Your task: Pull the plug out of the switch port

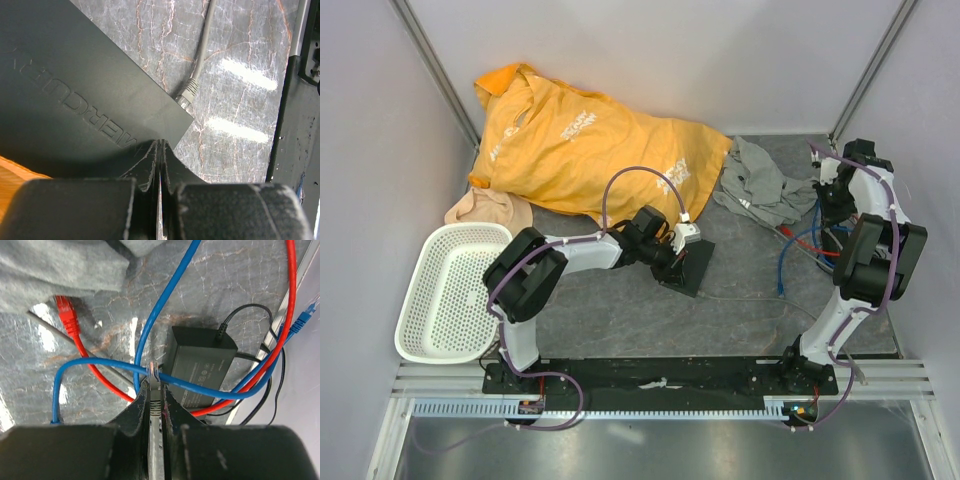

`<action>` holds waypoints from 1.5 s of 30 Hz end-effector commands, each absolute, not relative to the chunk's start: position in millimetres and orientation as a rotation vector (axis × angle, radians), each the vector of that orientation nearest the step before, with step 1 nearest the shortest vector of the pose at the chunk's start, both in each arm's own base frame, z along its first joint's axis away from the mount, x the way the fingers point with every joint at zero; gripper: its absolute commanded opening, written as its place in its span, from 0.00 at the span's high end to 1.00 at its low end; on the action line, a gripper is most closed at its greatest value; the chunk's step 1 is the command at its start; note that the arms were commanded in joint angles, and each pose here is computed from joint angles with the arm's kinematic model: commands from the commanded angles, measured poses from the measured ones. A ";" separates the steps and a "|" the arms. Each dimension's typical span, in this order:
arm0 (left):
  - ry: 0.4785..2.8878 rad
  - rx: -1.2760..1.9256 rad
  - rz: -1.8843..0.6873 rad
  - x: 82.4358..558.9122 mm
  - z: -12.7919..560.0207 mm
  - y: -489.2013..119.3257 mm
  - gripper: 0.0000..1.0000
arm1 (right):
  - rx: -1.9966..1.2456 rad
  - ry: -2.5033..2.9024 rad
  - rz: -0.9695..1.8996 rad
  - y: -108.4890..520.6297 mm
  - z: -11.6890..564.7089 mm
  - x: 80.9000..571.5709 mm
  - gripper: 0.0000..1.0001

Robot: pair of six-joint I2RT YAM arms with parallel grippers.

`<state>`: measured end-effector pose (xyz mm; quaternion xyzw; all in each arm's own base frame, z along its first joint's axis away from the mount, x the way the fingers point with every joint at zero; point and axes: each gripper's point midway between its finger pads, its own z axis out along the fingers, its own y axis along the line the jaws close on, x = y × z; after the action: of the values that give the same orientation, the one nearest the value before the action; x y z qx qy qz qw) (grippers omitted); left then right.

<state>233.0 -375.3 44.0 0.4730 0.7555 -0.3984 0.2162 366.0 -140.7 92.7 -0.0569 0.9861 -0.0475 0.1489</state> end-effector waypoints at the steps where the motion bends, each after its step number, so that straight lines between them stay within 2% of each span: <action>1: 2.043 1.368 -1.073 227.2 46.6 -372.7 0.99 | -0.086 2.805 -0.217 -152.7 97.4 372.7 0.78; 3: 2.043 1.371 -1.066 227.7 45.5 -373.0 0.98 | -0.082 2.808 -0.216 -152.9 95.7 371.7 0.71; 4: 2.043 1.371 -1.065 227.9 45.4 -372.9 0.98 | -0.076 2.806 -0.214 -153.2 95.8 371.9 0.62; 9: 2.048 1.378 -1.064 226.1 42.9 -373.5 0.98 | -0.073 2.806 -0.194 -151.1 95.8 371.5 0.46; 25: 2.045 1.395 -1.060 222.5 40.1 -375.8 0.98 | -0.054 2.751 -0.185 -151.7 111.7 384.4 0.38; 28: 2.047 1.399 -1.061 221.2 38.8 -376.3 0.98 | -0.089 2.723 -0.214 -159.2 117.4 399.2 0.37; 33: 2.052 1.406 -1.068 219.1 36.4 -377.0 0.99 | -0.146 2.591 -0.188 -166.1 146.1 452.2 0.34; 35: 2.052 1.407 -1.062 219.7 37.0 -377.5 0.98 | -0.151 2.505 -0.117 -154.5 175.7 472.4 0.29; 37: 2.049 1.407 -1.061 220.1 39.0 -378.7 0.98 | -0.169 2.413 -0.081 -143.3 203.6 484.1 0.17; 38: 2.045 1.408 -1.062 220.9 40.9 -380.4 0.98 | -0.181 2.351 -0.055 -130.9 224.6 484.2 0.14; 39: 2.050 1.410 -1.063 220.1 41.4 -380.6 0.98 | -0.214 2.299 -0.017 -120.2 236.3 485.3 0.02; 43: 2.040 1.417 -1.050 222.3 44.6 -381.8 0.98 | -0.365 2.108 0.196 -57.9 275.2 468.4 0.02; 45: 2.038 1.420 -1.044 222.3 45.5 -380.9 0.98 | -0.426 2.109 0.458 -10.6 257.1 449.0 0.02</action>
<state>221.4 -383.2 44.2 0.4924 0.7431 -0.3990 0.2148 471.5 -99.8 221.3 -0.1029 0.9098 0.0253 0.4014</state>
